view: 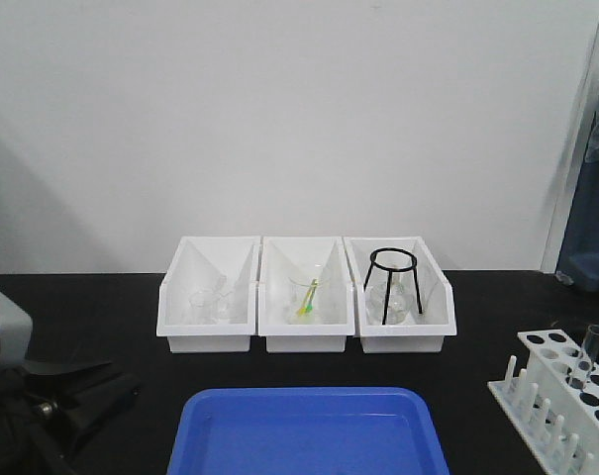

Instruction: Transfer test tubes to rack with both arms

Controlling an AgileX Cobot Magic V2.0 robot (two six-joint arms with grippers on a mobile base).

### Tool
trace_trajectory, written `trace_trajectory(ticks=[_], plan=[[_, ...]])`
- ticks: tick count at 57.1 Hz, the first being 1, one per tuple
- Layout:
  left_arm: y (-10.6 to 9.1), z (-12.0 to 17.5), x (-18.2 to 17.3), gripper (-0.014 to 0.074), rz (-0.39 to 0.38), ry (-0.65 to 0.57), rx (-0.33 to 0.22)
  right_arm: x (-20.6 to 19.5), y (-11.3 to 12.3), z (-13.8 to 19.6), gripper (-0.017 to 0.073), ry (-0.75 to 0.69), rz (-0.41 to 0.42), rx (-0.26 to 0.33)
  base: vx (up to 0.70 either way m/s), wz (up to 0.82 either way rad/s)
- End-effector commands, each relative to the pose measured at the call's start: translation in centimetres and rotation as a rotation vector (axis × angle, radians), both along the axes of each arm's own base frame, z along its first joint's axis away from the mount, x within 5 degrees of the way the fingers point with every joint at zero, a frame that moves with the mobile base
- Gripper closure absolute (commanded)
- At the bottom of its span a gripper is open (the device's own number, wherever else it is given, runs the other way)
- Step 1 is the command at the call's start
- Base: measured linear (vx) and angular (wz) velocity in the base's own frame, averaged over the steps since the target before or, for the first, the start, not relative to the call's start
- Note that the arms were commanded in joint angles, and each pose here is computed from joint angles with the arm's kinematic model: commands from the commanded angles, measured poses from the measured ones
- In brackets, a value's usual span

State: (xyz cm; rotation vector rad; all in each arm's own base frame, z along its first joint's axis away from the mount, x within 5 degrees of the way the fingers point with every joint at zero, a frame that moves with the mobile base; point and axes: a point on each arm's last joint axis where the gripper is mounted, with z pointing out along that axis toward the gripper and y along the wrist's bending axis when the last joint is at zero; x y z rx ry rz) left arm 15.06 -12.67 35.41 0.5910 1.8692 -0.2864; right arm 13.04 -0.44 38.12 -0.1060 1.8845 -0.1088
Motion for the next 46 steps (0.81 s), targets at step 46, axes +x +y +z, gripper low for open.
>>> trace_trajectory(ticks=[46], plan=[[0.5,1.6,-0.7,0.0615,0.001,-0.02,-0.067,-3.8,0.5,2.5,0.0566,-0.168,0.032,-0.026,0.0,0.0]])
